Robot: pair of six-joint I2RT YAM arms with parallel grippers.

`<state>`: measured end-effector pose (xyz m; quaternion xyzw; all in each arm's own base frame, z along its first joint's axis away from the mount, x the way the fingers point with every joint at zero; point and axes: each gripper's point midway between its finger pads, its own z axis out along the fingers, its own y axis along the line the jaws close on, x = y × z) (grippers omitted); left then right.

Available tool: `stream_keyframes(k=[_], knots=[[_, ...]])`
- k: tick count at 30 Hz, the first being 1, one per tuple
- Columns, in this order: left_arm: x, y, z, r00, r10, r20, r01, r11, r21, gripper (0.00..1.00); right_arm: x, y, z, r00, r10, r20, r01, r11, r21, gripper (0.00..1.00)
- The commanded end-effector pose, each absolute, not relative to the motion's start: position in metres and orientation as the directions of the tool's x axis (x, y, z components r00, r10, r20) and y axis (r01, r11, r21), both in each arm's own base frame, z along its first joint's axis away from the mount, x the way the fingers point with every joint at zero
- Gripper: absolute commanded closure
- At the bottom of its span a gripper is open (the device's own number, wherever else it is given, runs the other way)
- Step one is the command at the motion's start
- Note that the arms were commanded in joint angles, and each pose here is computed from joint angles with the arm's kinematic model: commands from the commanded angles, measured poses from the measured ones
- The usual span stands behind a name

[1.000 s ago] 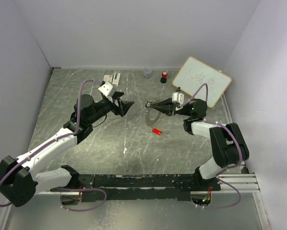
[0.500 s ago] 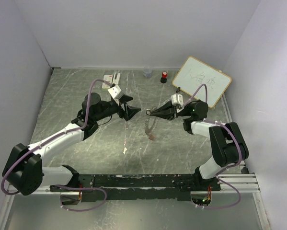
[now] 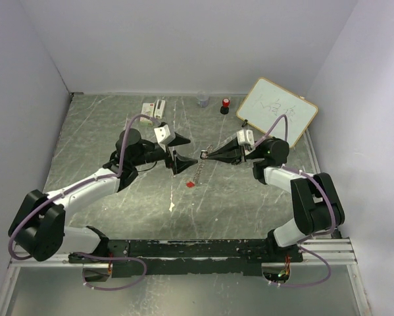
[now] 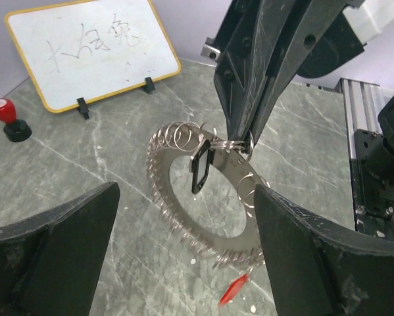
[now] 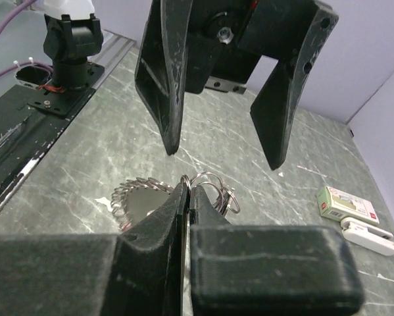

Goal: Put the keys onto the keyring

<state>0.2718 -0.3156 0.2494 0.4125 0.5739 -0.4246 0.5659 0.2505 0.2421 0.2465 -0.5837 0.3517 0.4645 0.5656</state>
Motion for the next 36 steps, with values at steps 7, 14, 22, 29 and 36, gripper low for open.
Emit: stream_keyframes(k=[7,14,22,29,36], knots=[[0.268,-0.329,0.247,0.084,-0.049,-0.995,0.98,0.183,0.074,0.07,0.236,0.239,0.287,0.611,0.184,-0.77,-0.771,-0.082,-0.632,1.0],[0.268,-0.338,0.253,0.107,-0.084,-0.991,0.987,0.126,0.096,0.11,0.235,0.238,0.285,0.607,0.183,-0.773,-0.774,-0.085,-0.627,1.0],[0.267,-0.345,0.263,0.13,-0.13,-0.983,0.99,0.077,0.121,0.16,0.234,0.239,0.286,0.607,0.185,-0.773,-0.773,-0.086,-0.628,1.0],[0.269,-0.353,0.264,0.112,-0.134,-0.985,0.994,0.033,0.109,0.31,0.233,0.239,0.286,0.606,0.185,-0.773,-0.774,-0.084,-0.627,1.0],[0.269,-0.356,0.259,0.098,-0.127,-0.987,0.995,0.012,0.097,0.42,0.233,0.239,0.288,0.61,0.186,-0.77,-0.771,-0.083,-0.631,1.0]])
